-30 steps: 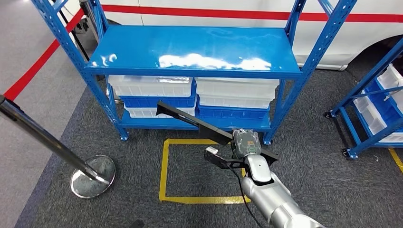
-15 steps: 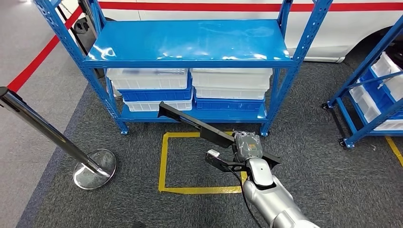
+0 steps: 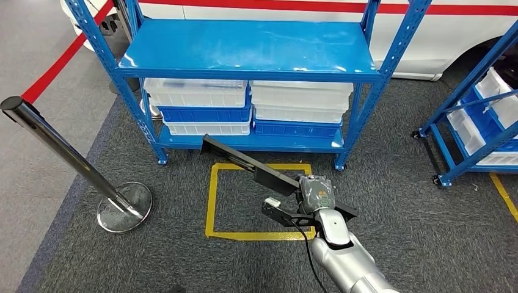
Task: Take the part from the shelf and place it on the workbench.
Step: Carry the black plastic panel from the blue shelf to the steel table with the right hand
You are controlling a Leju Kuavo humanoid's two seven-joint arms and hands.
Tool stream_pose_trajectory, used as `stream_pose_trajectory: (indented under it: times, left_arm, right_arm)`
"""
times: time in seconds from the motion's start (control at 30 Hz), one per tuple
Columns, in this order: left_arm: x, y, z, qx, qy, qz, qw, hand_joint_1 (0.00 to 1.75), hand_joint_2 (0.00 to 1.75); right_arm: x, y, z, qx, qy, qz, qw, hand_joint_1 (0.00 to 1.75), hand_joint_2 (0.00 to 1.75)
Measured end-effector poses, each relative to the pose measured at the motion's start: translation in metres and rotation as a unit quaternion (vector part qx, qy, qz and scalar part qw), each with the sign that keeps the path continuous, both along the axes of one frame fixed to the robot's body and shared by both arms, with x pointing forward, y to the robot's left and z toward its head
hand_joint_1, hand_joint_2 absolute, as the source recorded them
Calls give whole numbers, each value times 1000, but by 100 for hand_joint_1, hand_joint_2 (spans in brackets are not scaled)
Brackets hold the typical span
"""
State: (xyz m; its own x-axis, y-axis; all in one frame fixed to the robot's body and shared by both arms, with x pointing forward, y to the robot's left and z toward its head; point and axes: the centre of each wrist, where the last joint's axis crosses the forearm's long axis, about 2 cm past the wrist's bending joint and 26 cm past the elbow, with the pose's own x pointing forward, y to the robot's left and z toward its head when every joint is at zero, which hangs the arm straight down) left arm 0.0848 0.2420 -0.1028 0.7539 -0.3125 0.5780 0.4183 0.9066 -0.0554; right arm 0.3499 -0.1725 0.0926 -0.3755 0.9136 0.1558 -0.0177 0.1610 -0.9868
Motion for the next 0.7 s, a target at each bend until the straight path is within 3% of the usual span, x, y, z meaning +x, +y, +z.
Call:
stream_pose_trajectory:
  times: [0.7]
  left_arm:
    - [-5, 1, -1, 4, 1, -2, 1000, 0, 175]
  right_arm:
    - [-14, -11, -15, 13, 4, -5, 1000, 175, 175]
